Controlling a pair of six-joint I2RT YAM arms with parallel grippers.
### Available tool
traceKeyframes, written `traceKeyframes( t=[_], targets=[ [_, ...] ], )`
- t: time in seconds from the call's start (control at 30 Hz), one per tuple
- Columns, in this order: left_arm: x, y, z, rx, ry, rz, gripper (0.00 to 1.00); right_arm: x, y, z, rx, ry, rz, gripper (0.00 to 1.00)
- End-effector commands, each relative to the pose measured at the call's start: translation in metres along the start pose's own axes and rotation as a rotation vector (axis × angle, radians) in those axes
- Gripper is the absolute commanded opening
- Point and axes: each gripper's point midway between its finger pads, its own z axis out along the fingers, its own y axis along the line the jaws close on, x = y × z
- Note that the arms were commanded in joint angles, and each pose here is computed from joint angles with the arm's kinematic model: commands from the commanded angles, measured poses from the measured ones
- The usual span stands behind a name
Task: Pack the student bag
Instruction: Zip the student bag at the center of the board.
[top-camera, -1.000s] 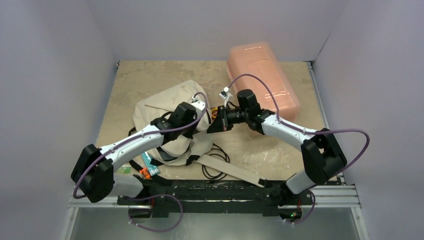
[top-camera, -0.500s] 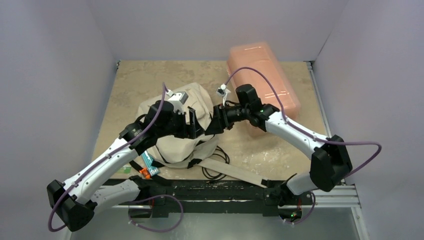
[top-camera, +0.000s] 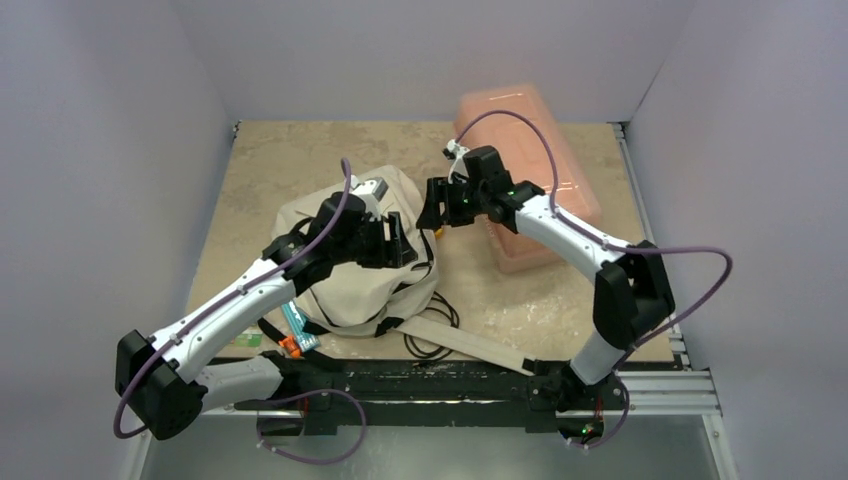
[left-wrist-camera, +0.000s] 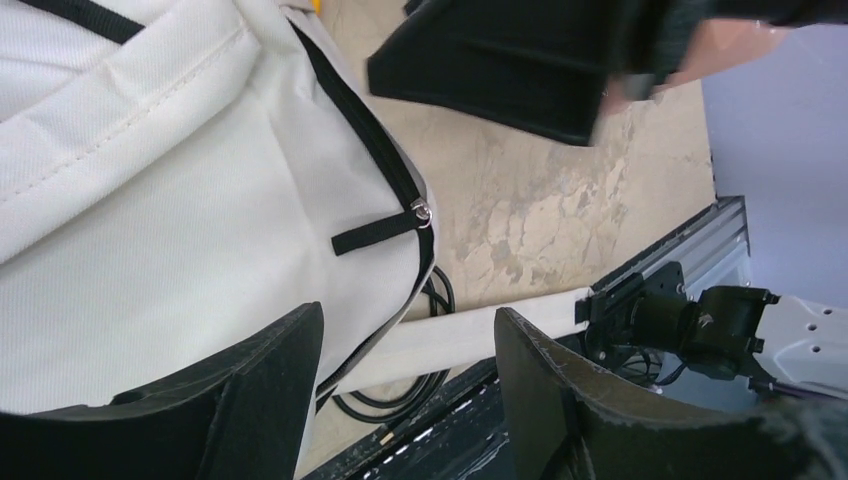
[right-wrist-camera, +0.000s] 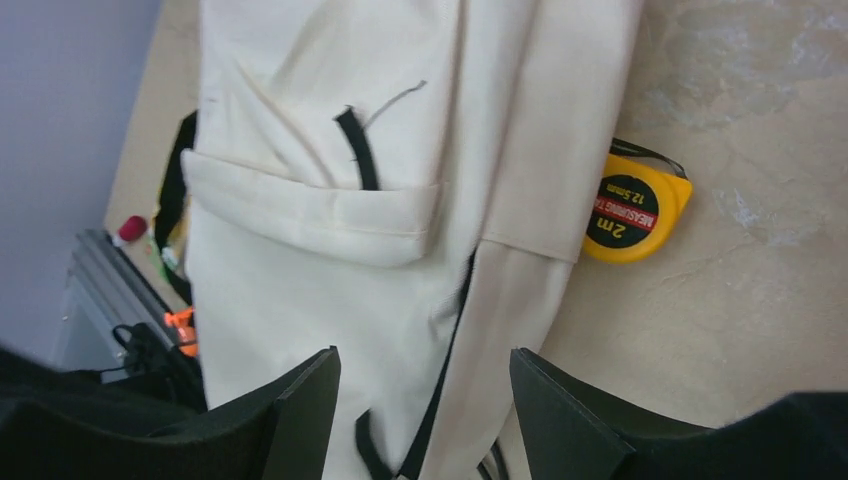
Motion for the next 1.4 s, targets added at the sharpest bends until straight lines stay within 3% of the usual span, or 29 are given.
traceKeyframes(
  t=[0.0,0.1,0.23,0.33,0.4,0.43,0.57,0.7,1.03,1.17,1.27,1.37],
  targets=[
    [-0.029,-0.012,-0.009,0.033,-0.126,-0.001,0.64,0.003,-0.011,0.024,0.087,0.017,0.011,0.68],
    [-0.027,-0.006,-0.008,0.010,-0.124,0.020,0.64,0.021,-0.007,0.041,0.067,0.054,0.012,0.65],
    [-0.023,-0.004,-0.007,0.013,-0.117,0.026,0.61,0.037,-0.008,0.052,0.040,0.089,0.028,0.50],
    [-0.018,-0.003,0.000,0.025,-0.098,0.045,0.56,0.039,-0.002,0.051,0.017,0.094,0.020,0.26],
    [-0.018,-0.006,0.006,0.045,-0.088,0.081,0.53,0.034,0.002,0.048,0.009,0.085,0.009,0.04],
    [-0.018,-0.008,0.010,0.064,-0.085,0.104,0.53,0.032,0.004,0.046,0.005,0.078,0.006,0.00],
    [-0.023,-0.015,0.023,0.113,-0.094,0.189,0.53,0.023,0.025,0.039,-0.093,0.070,0.017,0.00],
    [-0.031,-0.010,0.034,0.091,-0.112,0.265,0.60,0.014,0.040,0.033,-0.151,0.042,0.028,0.00],
    [-0.019,-0.008,0.062,0.127,0.001,0.328,0.59,0.010,0.048,0.028,-0.183,0.033,0.020,0.00],
    [-0.003,-0.012,0.065,0.174,0.080,0.308,0.54,0.011,0.048,0.030,-0.187,0.040,0.020,0.00],
    [0.005,-0.010,0.062,0.189,0.098,0.305,0.41,0.009,0.048,0.030,-0.190,0.036,0.017,0.00],
    [0.009,-0.009,0.057,0.194,0.095,0.312,0.35,0.009,0.049,0.031,-0.192,0.038,0.014,0.00]
  ],
)
